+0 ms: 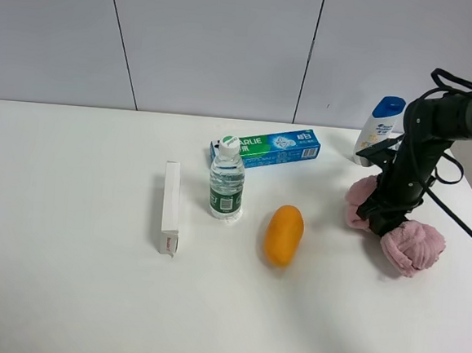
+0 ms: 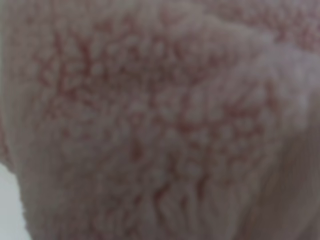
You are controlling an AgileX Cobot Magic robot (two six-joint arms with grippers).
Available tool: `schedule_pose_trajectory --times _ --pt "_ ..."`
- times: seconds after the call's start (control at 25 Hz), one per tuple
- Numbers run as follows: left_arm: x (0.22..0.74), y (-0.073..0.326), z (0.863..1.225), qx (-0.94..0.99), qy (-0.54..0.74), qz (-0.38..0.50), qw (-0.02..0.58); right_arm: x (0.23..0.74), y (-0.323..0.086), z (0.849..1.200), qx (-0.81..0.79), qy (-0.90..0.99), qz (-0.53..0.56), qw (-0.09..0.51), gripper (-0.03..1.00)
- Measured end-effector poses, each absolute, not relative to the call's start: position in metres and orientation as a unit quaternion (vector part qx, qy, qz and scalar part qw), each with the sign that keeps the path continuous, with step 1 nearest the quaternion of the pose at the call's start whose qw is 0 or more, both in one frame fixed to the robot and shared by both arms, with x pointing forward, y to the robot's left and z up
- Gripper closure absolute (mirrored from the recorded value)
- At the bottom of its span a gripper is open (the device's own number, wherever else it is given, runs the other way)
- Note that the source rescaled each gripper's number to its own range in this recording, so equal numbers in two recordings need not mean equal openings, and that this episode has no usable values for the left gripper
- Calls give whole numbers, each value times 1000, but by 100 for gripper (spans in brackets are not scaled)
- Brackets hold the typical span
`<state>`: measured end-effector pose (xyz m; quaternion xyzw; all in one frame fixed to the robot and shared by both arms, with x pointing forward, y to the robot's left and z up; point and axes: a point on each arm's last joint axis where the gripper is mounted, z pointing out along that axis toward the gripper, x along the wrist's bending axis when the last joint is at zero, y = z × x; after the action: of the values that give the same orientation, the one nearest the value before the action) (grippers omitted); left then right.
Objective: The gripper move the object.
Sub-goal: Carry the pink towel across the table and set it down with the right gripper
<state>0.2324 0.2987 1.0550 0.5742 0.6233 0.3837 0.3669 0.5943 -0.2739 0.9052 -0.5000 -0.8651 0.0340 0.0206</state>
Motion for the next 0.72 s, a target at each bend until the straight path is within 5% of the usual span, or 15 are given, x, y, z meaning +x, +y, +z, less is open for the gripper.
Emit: schedule_pose_trajectory --times 0.16,0.52,0.72 --pt "232 299 1055 574 623 384 367 592 -263 956 -540 -839 15 64 96" --pt "232 299 1055 574 623 384 367 575 -232 1152 -534 -802 -248 -104 96" --pt "232 299 1055 574 623 384 367 541 -197 1218 -459 -811 -330 -152 96"
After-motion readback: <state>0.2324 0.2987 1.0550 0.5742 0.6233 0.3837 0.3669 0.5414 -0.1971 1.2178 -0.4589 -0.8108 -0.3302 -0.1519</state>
